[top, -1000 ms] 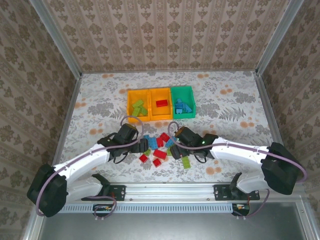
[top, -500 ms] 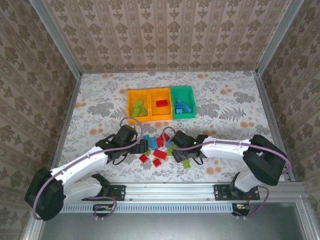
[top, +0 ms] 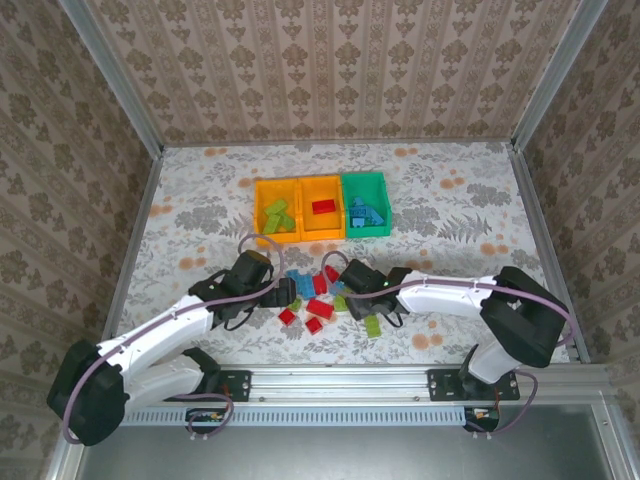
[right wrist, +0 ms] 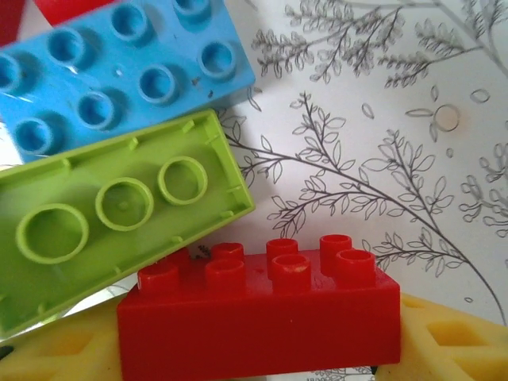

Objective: Sort the legos into containers by color

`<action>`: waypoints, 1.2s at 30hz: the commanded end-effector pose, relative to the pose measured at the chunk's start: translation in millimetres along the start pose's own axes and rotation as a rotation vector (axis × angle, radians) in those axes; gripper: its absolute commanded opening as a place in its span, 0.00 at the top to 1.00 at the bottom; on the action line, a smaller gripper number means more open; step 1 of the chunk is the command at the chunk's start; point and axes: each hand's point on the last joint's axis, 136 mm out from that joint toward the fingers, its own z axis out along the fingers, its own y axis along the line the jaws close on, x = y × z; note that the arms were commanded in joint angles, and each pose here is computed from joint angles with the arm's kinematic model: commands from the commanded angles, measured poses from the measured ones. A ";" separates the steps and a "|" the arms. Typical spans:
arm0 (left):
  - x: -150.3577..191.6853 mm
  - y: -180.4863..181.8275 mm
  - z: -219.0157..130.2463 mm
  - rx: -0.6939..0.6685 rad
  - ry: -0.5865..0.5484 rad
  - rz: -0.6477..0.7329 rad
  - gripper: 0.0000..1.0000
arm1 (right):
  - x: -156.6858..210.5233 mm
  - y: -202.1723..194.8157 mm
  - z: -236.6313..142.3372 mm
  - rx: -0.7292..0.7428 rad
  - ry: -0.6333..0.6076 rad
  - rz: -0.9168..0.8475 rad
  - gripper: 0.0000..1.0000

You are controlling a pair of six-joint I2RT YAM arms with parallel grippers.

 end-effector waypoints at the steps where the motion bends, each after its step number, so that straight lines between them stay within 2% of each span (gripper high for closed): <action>1: 4.4 4.7 -1.2 -0.016 -0.001 0.034 0.00 | -25.1 -4.1 -32.2 -0.018 -0.126 0.039 0.45; 4: 5.7 3.8 -2.1 -0.014 0.002 0.051 0.00 | -57.6 -2.7 -62.9 -0.098 -0.259 0.085 0.45; 8: 9.9 2.4 -3.3 -0.019 0.008 0.087 0.00 | -105.8 -8.7 -85.6 -0.184 -0.365 0.194 0.45; 10: 14.0 1.3 -3.5 -0.020 0.012 0.104 0.00 | -131.4 -12.5 -86.5 -0.200 -0.365 0.244 0.48; 18: 30.6 2.8 -6.5 -0.024 0.019 0.108 0.00 | -212.2 -0.5 -39.5 -0.202 -0.210 0.337 0.52; 22: 41.2 3.1 -5.6 -0.018 0.034 0.106 0.01 | -222.7 -11.0 0.0 -0.179 -0.103 0.438 0.50; 25: 46.4 2.6 -4.2 -0.025 0.049 0.123 0.02 | -226.6 -16.0 18.9 -0.174 -0.067 0.494 0.49; 28: 48.7 0.7 -2.5 -0.029 0.059 0.146 0.04 | -230.9 -16.9 30.2 -0.178 -0.059 0.530 0.47; 34: 51.5 -7.1 1.6 -0.024 0.081 0.196 0.08 | -231.3 -19.3 42.6 -0.158 -0.037 0.548 0.32; 36: 53.4 -9.8 3.8 -0.024 0.093 0.215 0.09 | -230.7 -19.9 44.1 -0.159 -0.032 0.550 0.30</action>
